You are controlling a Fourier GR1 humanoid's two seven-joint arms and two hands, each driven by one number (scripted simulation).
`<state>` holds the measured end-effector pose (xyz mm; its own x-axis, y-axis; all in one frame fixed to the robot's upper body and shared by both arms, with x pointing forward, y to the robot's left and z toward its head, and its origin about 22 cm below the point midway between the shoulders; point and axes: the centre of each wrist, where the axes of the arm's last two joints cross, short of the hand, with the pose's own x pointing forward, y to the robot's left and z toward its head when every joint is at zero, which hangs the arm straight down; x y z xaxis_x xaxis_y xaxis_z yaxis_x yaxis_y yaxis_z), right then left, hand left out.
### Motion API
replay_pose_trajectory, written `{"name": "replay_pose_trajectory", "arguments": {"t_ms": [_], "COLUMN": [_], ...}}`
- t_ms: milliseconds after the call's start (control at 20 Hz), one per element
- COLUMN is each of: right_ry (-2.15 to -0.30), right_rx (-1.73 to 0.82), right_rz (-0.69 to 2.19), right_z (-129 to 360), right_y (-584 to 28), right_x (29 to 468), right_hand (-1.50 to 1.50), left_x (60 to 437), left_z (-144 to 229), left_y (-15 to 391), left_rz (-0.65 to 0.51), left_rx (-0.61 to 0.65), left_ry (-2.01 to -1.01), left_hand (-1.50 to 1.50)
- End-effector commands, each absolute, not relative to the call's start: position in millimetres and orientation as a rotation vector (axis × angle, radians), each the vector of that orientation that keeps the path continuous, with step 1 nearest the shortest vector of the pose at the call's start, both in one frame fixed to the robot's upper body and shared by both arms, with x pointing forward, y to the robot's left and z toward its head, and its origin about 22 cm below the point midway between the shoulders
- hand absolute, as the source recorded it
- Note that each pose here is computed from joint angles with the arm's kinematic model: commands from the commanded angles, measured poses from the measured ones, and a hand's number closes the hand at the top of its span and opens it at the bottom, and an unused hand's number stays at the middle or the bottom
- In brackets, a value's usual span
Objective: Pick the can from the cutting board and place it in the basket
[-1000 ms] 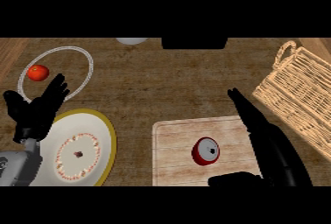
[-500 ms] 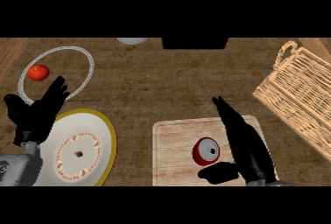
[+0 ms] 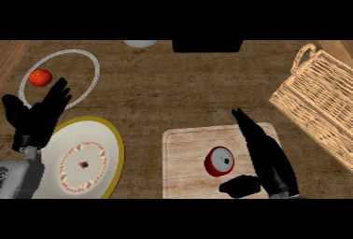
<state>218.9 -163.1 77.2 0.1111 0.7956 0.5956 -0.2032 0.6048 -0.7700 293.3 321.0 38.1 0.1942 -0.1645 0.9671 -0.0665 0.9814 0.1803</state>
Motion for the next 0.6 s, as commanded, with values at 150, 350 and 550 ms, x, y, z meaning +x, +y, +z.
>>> {"name": "replay_pose_trajectory", "arguments": {"t_ms": [150,350,550], "right_ry": [-1.294,-1.334,-1.268], "right_rx": [-0.502,-0.493,-0.524], "right_rz": [0.805,0.829,0.854], "right_z": [60.0,69.8,53.4], "right_y": [-165.4,-147.1,-142.5], "right_x": [215.4,203.6,210.6], "right_hand": [-1.50,-1.50,-1.50], "left_x": [292.8,285.8,300.9], "left_z": [41.0,22.2,42.9], "left_y": [325.3,320.8,306.3], "left_rz": [-0.069,-0.068,-0.078], "left_rx": [0.173,0.199,0.179], "left_ry": [-1.385,-1.379,-1.392], "left_hand": [0.00,0.00,0.00]}}
